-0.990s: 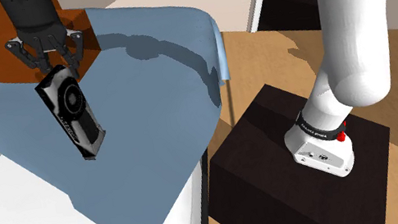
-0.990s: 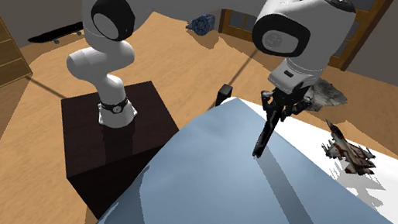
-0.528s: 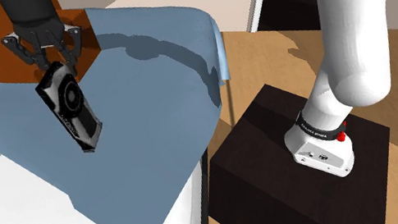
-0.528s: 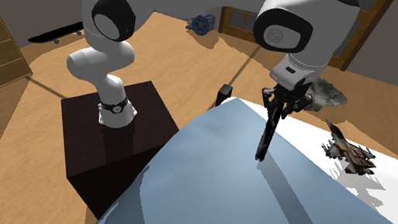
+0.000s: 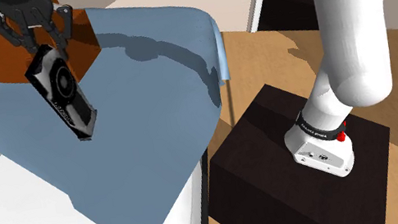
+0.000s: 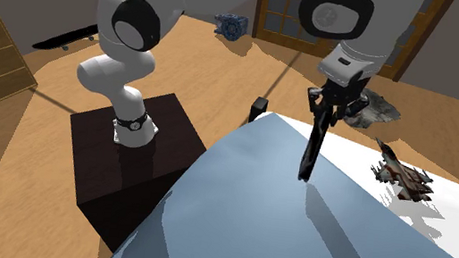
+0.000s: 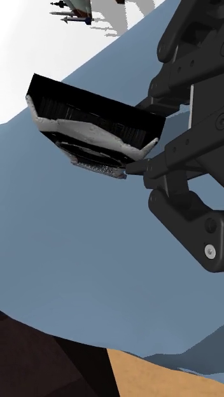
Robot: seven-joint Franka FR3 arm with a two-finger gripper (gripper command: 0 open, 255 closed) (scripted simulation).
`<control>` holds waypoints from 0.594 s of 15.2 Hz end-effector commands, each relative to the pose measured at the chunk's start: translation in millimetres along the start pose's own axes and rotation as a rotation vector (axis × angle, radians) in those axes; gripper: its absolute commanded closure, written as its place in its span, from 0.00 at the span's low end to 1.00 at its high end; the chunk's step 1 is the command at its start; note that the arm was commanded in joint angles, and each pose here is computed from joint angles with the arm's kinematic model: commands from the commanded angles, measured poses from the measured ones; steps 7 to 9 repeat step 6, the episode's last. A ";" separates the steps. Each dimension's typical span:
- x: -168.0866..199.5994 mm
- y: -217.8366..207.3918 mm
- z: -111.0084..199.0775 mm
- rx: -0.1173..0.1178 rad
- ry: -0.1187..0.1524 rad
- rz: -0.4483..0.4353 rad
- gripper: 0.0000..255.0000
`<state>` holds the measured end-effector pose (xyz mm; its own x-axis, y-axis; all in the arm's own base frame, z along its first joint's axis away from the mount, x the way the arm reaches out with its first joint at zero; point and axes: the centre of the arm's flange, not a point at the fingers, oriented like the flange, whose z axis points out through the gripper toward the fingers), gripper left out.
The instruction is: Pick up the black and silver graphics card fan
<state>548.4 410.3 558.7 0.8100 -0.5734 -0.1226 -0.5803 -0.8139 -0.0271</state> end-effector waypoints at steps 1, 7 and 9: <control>-1.1 -0.1 -11.9 0.000 0.000 0.000 1.00; -3.1 -0.6 -28.4 0.000 0.000 0.000 1.00; -3.1 -0.6 -28.4 0.000 0.000 0.000 1.00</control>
